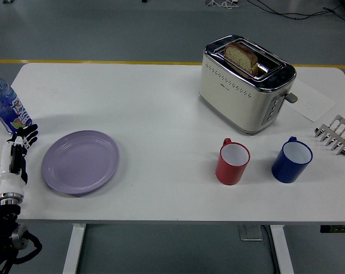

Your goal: Push plate across desktop

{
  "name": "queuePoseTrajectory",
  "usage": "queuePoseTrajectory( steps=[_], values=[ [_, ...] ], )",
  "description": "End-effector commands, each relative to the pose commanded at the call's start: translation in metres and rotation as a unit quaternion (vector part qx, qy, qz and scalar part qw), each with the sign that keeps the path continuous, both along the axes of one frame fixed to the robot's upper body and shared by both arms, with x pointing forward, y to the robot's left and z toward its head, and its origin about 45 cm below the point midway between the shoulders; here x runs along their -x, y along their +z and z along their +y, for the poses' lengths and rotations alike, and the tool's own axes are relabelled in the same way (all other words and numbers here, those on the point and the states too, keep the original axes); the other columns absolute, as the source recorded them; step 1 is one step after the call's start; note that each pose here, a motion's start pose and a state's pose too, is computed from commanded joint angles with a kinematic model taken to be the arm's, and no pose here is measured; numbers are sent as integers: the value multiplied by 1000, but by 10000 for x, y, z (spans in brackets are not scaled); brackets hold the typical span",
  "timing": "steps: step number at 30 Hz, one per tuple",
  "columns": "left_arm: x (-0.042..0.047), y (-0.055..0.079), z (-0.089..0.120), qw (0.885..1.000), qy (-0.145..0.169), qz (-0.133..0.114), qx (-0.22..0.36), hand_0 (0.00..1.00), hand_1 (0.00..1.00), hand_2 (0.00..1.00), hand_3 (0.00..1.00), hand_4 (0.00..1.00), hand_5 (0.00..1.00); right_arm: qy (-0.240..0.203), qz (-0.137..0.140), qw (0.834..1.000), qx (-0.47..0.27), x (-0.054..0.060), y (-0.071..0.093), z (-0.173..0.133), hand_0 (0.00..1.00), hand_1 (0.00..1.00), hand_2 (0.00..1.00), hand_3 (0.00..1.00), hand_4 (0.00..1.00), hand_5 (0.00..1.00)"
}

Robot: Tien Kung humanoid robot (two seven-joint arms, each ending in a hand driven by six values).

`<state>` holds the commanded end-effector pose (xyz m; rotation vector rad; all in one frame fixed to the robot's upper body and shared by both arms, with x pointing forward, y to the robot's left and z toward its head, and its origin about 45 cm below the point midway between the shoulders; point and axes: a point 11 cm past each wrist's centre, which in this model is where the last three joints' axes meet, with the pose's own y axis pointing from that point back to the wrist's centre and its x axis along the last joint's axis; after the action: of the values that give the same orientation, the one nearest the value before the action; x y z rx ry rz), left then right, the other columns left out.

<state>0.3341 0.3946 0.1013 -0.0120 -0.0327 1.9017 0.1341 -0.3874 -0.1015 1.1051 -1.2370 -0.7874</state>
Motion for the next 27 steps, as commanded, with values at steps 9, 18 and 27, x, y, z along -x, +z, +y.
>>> queuePoseTrajectory(
  steps=[9, 18, 27],
  values=[
    [11, -103, -51, 999, 33, 6, 28, 798, 807, 789, 676, 495, 998, 0, 0, 1000, -2, -3, -4, 19, 634, 610, 639, 578, 361, 146],
    [-94, -98, -211, 999, 33, 2, 42, 794, 805, 784, 662, 482, 998, 1, -4, 1000, -3, -54, 7, 31, 634, 610, 640, 578, 360, 146],
    [-135, -115, -323, 999, 26, 4, 46, 793, 805, 783, 654, 481, 998, 3, -4, 1000, -4, -58, 7, 38, 634, 610, 640, 578, 361, 146]
  ],
)
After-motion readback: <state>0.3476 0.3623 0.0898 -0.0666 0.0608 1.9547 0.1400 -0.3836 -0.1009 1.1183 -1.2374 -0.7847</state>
